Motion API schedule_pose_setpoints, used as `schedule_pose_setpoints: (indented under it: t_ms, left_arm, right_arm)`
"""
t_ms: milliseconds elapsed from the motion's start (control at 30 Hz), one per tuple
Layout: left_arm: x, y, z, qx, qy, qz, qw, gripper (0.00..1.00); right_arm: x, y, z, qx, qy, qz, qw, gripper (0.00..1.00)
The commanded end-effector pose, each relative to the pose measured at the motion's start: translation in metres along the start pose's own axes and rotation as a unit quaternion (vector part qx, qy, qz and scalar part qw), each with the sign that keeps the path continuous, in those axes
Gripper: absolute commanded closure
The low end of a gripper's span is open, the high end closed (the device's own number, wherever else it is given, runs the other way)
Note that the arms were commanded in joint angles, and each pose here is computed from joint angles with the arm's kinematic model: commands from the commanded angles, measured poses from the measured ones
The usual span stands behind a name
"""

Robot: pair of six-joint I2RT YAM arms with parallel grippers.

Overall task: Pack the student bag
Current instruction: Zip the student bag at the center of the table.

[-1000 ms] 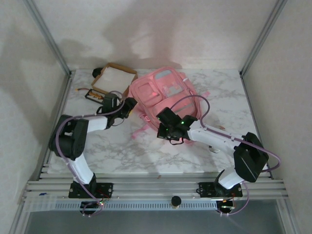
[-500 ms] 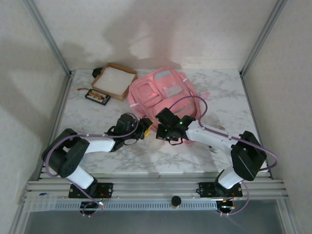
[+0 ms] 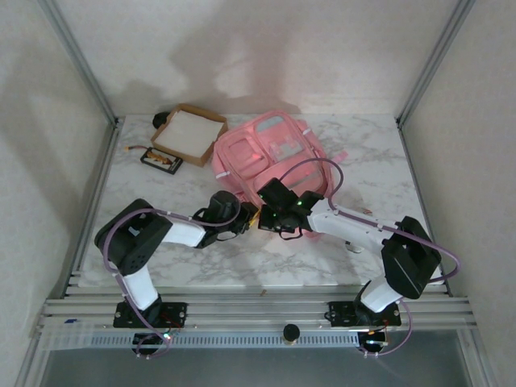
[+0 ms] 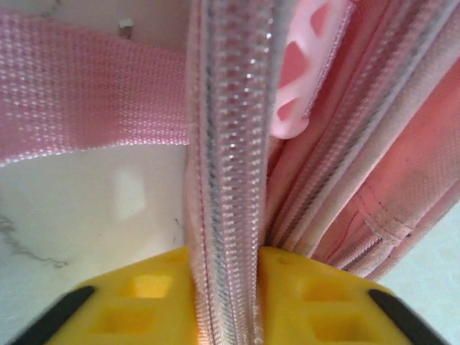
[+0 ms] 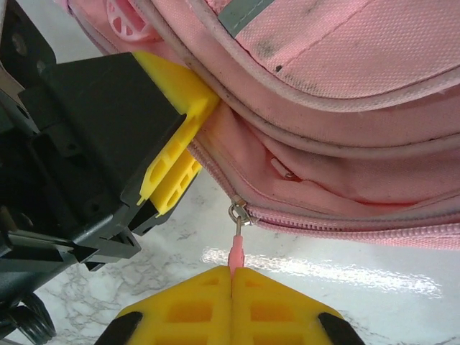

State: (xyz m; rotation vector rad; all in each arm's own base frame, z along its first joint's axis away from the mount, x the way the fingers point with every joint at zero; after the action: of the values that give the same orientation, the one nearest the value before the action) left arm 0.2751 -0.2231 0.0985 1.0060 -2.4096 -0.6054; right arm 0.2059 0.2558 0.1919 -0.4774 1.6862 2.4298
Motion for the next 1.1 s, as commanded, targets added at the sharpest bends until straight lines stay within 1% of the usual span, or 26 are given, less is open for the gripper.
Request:
schedule_pose_setpoints:
  t_ms: [0, 33, 67, 233, 333, 433, 500, 567, 633, 700, 733, 767, 800, 833, 867, 933, 1000, 1033, 1067]
  left_arm:
    - [-0.012, -0.003, -0.012, -0.001, -0.009, -0.068, 0.998, 0.90]
    - [-0.016, -0.002, -0.010, -0.007, -0.007, -0.081, 0.997, 0.96]
    - [-0.020, 0.000, -0.008, -0.007, -0.005, -0.086, 0.996, 1.00]
    - [-0.044, 0.011, -0.004, -0.010, 0.000, -0.107, 0.994, 1.00]
    - [-0.059, 0.022, -0.008, -0.006, -0.008, -0.110, 0.994, 1.00]
    - [-0.078, 0.032, -0.015, -0.017, -0.038, -0.125, 0.991, 1.00]
    - [-0.093, 0.033, -0.017, -0.040, -0.052, -0.117, 0.991, 1.00]
    - [-0.103, 0.039, -0.020, -0.034, -0.061, -0.118, 0.991, 1.00]
    - [-0.114, 0.048, -0.026, -0.035, -0.082, -0.136, 0.987, 1.00]
    - [-0.126, 0.052, -0.031, -0.064, -0.100, -0.141, 0.983, 1.00]
    - [-0.130, 0.053, -0.036, -0.065, -0.109, -0.135, 0.983, 1.00]
    - [-0.133, 0.055, -0.040, -0.063, -0.110, -0.132, 0.983, 1.00]
    - [-0.133, 0.056, -0.045, -0.054, -0.110, -0.130, 0.984, 1.00]
    - [-0.130, 0.057, -0.050, -0.041, -0.115, -0.127, 0.984, 1.00]
    - [-0.126, 0.057, -0.053, -0.035, -0.120, -0.126, 0.984, 1.00]
    - [-0.124, 0.058, -0.056, -0.032, -0.124, -0.129, 0.983, 1.00]
    - [-0.131, 0.056, -0.058, -0.040, -0.125, -0.129, 0.983, 1.00]
    - [-0.133, 0.056, -0.060, -0.043, -0.127, -0.127, 0.983, 1.00]
    - [-0.133, 0.056, -0.062, -0.044, -0.131, -0.126, 0.982, 1.00]
  right_arm:
    - [0.011, 0.003, -0.002, -0.008, 0.000, 0.029, 1.000, 1.00]
    - [0.013, 0.004, -0.004, -0.008, -0.002, 0.032, 0.999, 1.00]
    - [0.014, 0.005, -0.007, -0.004, -0.006, 0.034, 0.999, 1.00]
    - [0.024, 0.011, -0.030, 0.025, -0.021, 0.041, 0.999, 1.00]
    - [0.029, 0.018, -0.043, 0.038, -0.028, 0.041, 0.998, 1.00]
    - [0.033, 0.027, -0.057, 0.061, -0.032, 0.036, 0.997, 1.00]
    - [0.033, 0.032, -0.068, 0.069, -0.035, 0.027, 0.997, 1.00]
    - [0.029, 0.037, -0.075, 0.069, -0.029, 0.012, 0.997, 1.00]
    - [0.024, 0.043, -0.082, 0.090, -0.023, -0.003, 0.996, 1.00]
    - [0.019, 0.046, -0.086, 0.100, -0.024, -0.009, 0.995, 1.00]
    - [0.016, 0.046, -0.085, 0.094, -0.018, -0.014, 0.995, 1.00]
    - [0.014, 0.044, -0.080, 0.074, -0.006, -0.013, 0.997, 1.00]
    - [0.011, 0.043, -0.071, 0.037, 0.013, -0.016, 0.999, 1.00]
    - [0.010, 0.042, -0.063, 0.023, 0.024, -0.023, 0.999, 1.00]
    - [0.008, 0.042, -0.056, 0.021, 0.031, -0.028, 0.999, 1.00]
    - [0.005, 0.038, -0.051, 0.022, 0.036, -0.019, 0.999, 1.00]
    - [0.004, 0.032, -0.048, 0.010, 0.050, -0.016, 0.999, 1.00]
    - [0.004, 0.030, -0.044, -0.010, 0.064, -0.015, 0.998, 1.00]
    - [0.004, 0.029, -0.036, -0.045, 0.083, -0.020, 0.995, 1.00]
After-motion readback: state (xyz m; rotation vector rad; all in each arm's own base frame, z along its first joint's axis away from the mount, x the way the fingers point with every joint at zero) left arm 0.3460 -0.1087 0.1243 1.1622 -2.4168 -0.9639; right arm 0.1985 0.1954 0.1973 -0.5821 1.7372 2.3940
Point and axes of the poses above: each hand's point on the last joint's axis, 136 mm out from that joint toward the fingers, its own y axis back along the fingers, its own z axis along the line the jaws close on, x = y × z, the point moved 10 cm from there along y, back along the fingers, and after that the axes turned 9 degrees about y, right-handed, at the moved point
